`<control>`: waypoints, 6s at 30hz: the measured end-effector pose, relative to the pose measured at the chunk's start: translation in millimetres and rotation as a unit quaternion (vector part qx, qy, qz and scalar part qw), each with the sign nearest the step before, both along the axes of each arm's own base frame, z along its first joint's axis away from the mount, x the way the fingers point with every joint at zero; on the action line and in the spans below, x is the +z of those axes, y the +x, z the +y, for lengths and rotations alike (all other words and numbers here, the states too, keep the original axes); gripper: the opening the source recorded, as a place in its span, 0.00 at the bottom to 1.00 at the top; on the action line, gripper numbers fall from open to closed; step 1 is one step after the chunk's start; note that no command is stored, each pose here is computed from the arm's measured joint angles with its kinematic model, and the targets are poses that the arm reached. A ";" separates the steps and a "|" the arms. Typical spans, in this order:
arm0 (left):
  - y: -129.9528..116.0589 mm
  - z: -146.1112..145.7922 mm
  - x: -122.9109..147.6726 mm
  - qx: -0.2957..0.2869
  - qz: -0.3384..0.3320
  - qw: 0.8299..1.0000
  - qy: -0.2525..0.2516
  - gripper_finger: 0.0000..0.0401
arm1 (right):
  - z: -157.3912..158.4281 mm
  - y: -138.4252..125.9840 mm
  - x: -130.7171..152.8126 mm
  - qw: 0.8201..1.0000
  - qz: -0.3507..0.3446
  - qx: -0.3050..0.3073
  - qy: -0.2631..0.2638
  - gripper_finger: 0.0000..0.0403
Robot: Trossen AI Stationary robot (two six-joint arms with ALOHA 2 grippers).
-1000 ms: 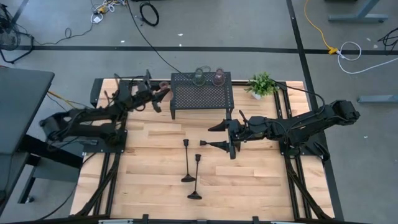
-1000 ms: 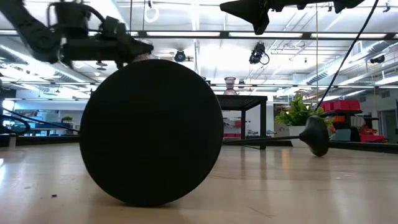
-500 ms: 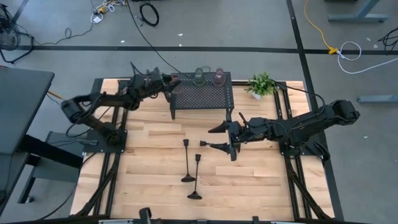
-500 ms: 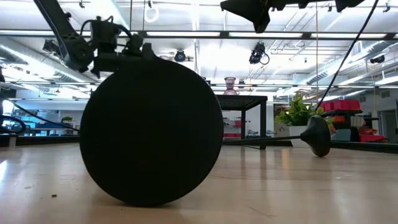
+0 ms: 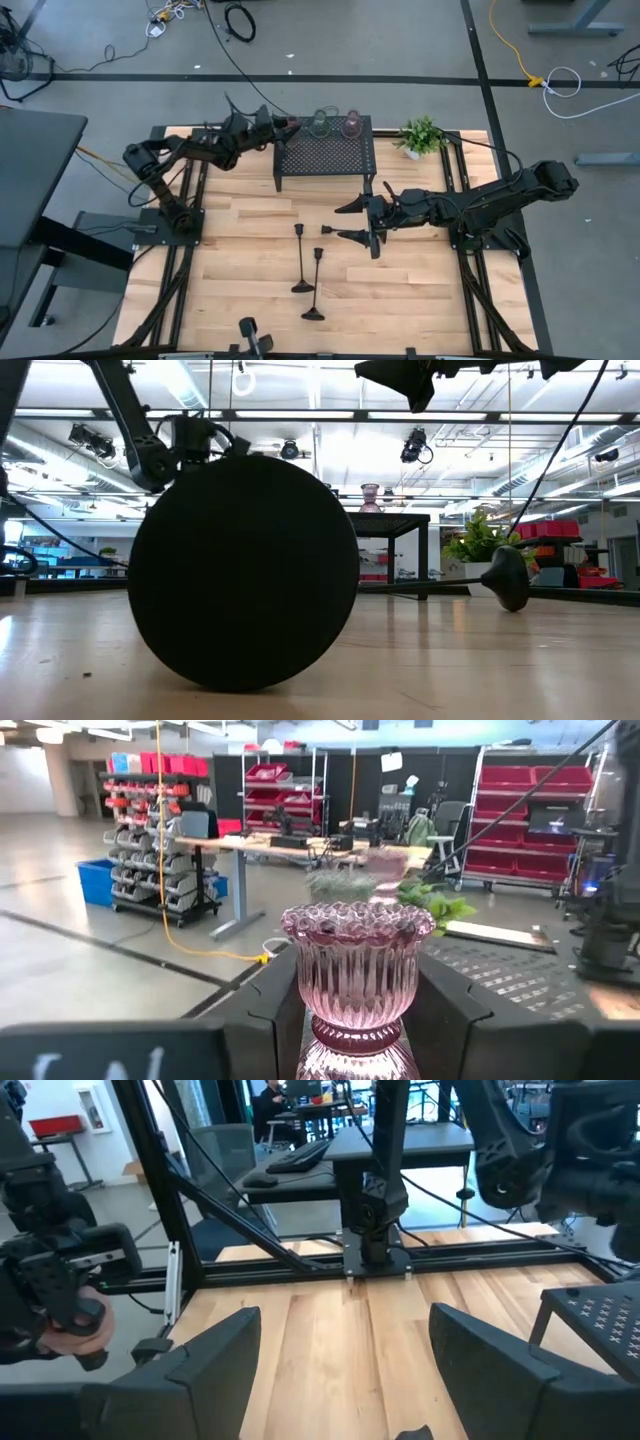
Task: Pick & Place candle stick holders
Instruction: Put the pink glass candle holder on the shelf, then put the top right black candle holder on the shelf
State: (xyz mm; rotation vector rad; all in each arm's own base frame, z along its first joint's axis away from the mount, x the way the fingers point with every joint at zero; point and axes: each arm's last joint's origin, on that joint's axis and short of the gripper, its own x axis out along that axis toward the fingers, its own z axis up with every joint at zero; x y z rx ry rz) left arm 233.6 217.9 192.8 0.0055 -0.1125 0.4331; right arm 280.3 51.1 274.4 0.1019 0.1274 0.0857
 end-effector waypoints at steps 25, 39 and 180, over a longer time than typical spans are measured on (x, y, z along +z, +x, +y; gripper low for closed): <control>-4.5 19.9 -3.9 0.038 -0.009 0.999 -0.031 0.36 | -0.2 -0.2 -1.5 1.000 0.006 0.001 -0.016 0.71; 4.1 13.0 -7.9 0.083 0.014 0.996 -0.027 0.42 | -0.2 -0.3 -2.2 1.000 0.009 0.001 -0.017 0.71; -32.7 -252.4 83.4 -0.375 0.233 0.896 -0.046 0.87 | -18.6 47.9 -151.8 0.868 0.476 -0.122 -0.073 0.15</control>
